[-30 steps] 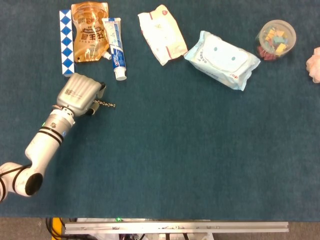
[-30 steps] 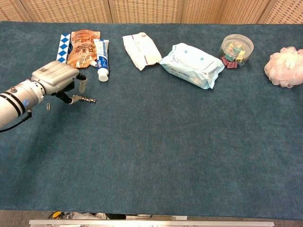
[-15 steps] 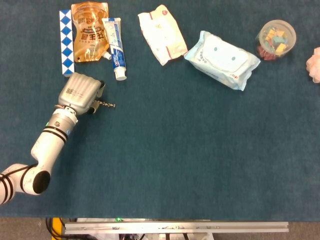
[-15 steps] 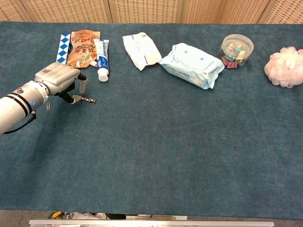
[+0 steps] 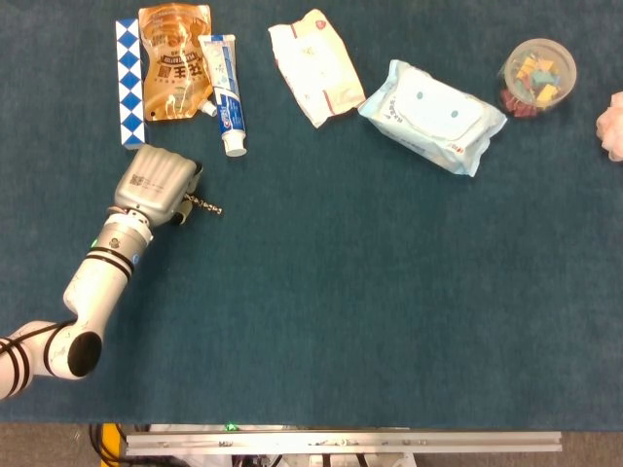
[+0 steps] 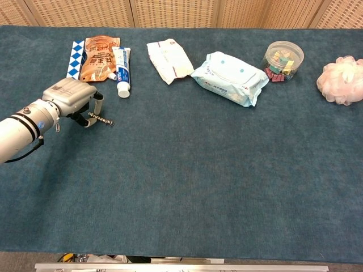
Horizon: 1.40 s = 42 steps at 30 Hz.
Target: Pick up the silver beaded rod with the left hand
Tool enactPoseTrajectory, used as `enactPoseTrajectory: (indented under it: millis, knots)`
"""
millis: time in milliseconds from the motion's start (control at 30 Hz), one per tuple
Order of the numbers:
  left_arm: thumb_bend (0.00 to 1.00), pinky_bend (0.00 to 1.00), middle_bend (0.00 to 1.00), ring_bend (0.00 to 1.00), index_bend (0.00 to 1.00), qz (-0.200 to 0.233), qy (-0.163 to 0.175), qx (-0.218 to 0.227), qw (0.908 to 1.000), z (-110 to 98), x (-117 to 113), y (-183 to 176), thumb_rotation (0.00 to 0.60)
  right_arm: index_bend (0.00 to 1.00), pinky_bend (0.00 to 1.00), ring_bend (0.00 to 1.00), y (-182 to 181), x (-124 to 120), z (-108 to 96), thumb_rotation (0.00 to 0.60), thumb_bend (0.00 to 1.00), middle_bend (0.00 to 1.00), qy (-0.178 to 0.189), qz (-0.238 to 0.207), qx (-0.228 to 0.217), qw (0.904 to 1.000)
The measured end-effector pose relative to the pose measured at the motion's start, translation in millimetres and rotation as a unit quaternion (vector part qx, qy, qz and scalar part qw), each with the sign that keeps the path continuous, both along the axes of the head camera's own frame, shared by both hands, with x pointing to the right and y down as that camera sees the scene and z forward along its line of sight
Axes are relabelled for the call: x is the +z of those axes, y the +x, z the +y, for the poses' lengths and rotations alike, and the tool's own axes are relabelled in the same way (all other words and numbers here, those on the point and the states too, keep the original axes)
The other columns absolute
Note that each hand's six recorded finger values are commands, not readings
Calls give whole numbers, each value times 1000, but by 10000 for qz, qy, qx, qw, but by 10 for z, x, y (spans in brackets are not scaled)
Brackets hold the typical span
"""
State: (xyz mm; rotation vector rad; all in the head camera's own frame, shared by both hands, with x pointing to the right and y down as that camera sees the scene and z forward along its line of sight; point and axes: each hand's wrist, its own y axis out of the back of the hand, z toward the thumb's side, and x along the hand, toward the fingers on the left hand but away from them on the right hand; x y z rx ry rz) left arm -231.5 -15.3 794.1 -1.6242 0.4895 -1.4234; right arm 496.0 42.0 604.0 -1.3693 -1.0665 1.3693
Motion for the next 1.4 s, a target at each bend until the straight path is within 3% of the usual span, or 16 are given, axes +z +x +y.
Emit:
enactPoseTrajectory:
  millis: [1000,1400]
  knots:
    - [321,909,1000,953,591,-1,29,-73,10000,-48,37,0,600,364,346,339,62,-44,36,600,330,422,82,1,106,9999]
    - [392,912,1000,956,606,76,128,-129,9998,-80,-44,-31,600,364,346,342,55,-28,25,600,330,423,90,-24,92,9999]
